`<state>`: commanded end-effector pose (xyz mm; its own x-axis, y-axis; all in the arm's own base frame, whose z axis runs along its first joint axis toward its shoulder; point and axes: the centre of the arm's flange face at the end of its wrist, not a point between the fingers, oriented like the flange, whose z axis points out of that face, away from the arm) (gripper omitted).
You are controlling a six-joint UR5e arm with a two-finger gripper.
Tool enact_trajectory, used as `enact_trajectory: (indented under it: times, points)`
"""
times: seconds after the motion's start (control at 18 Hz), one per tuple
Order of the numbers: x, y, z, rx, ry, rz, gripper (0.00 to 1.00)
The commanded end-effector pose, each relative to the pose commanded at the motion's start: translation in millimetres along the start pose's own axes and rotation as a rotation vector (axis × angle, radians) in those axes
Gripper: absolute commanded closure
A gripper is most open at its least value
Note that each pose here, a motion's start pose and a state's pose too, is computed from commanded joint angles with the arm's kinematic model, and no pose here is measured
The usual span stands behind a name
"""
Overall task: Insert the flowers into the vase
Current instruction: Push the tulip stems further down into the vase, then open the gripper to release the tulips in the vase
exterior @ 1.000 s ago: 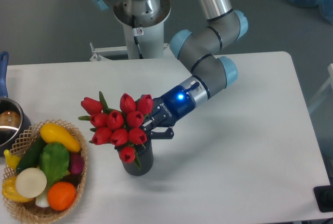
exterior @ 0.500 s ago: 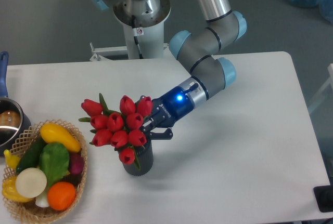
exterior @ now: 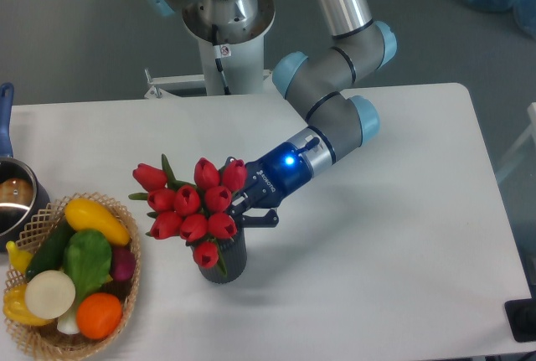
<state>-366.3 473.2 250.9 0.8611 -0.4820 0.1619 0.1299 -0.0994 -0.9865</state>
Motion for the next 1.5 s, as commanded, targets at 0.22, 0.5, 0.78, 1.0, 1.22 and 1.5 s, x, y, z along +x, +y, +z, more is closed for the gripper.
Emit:
enact_trajectory:
  times: [0.22,0.5,0.78,1.0,1.22,1.5]
  points:
    - [-1,1,-1,0.000,-0.001,0.008,0.76]
    - [-2,2,-8,0.002,-0.015,0.012,0.69]
    - [-2,2,-8,0.002,-0.015,0.018,0.66]
    - [0,6,-8,0.001,-0.015,0.038,0.62]
    - [1,7,-9,0.001,-0.016,0.050,0.58]
    - [-2,8,-17,0.004,-0.031,0.045,0.52]
